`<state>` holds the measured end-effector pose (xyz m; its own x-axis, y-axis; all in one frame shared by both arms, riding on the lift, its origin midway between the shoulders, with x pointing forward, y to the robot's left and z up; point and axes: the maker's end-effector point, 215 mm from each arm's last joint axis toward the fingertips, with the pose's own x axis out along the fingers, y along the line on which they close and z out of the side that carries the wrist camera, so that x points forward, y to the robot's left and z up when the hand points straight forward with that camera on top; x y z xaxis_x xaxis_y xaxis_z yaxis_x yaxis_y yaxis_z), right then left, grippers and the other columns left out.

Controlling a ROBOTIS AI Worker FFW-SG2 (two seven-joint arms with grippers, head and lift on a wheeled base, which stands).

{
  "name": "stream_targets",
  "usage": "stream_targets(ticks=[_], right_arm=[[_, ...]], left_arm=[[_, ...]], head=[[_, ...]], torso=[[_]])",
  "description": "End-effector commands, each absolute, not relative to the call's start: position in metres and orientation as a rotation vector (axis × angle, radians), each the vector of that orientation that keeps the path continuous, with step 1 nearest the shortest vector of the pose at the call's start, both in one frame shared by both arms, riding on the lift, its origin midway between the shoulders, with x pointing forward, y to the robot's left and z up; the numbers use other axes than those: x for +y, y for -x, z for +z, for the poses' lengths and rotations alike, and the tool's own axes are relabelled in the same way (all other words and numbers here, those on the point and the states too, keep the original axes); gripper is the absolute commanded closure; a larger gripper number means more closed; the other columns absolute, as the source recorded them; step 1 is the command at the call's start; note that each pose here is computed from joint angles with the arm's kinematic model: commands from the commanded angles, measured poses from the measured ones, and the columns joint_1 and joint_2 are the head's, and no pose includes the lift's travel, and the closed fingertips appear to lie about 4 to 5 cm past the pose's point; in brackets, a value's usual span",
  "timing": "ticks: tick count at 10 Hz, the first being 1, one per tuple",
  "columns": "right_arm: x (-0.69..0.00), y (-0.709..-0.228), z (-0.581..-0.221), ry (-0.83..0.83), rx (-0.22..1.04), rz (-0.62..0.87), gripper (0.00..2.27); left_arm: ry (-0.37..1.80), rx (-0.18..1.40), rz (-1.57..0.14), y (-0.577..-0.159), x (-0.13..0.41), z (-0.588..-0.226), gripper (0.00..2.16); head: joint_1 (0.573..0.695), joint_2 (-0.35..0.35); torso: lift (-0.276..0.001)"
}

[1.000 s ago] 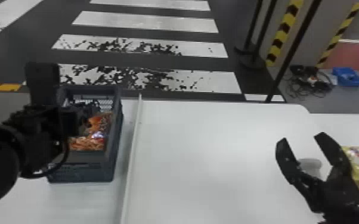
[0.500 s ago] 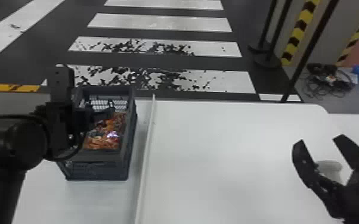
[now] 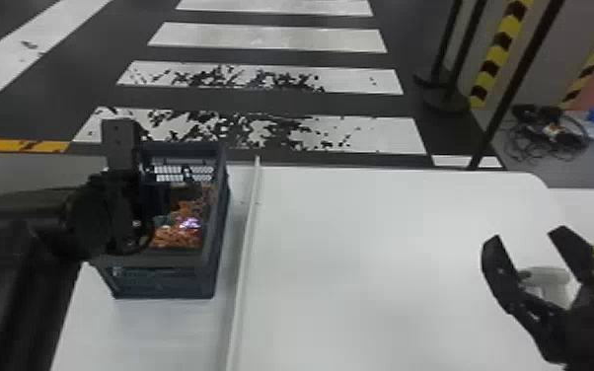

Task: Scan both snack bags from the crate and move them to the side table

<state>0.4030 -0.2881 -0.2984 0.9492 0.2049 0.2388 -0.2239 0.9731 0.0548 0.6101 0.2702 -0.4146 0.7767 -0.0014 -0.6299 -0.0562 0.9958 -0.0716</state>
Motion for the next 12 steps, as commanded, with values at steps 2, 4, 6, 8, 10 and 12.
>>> stream_targets(ticks=[2,4,6,8,10,12], right_arm=[[-0.291,-0.402,-0.299,-0.074,-0.233,0.218,0.11],[-0.293,-0.401,-0.299,-0.071,-0.231,0.219,0.11],[-0.296,-0.402,-0.298,-0.069,-0.233,0.216,0.11],[-0.296,-0.403,-0.297,-0.067,-0.235,0.22,0.11],[-0.298,-0.405,-0.293,-0.067,-0.243,0.221,0.11],[-0.3,-0.404,-0.293,-0.064,-0.242,0.22,0.11]], left_arm=[[0.093,0.69,0.023,-0.635,0.264,-0.421,0.12],[0.088,0.723,0.021,-0.64,0.259,-0.434,0.12],[0.078,0.763,0.023,-0.635,0.257,-0.454,0.12],[0.08,0.787,0.025,-0.629,0.256,-0.466,0.12],[0.084,0.799,0.021,-0.628,0.256,-0.469,0.12],[0.093,0.821,0.022,-0.626,0.259,-0.48,0.18]], head=[[0.695,-0.021],[0.695,-0.031],[0.695,-0.037],[0.695,-0.042],[0.695,-0.044],[0.695,-0.045]], torso=[[-0.095],[-0.095],[-0.095],[-0.095],[-0.095],[-0.095]])
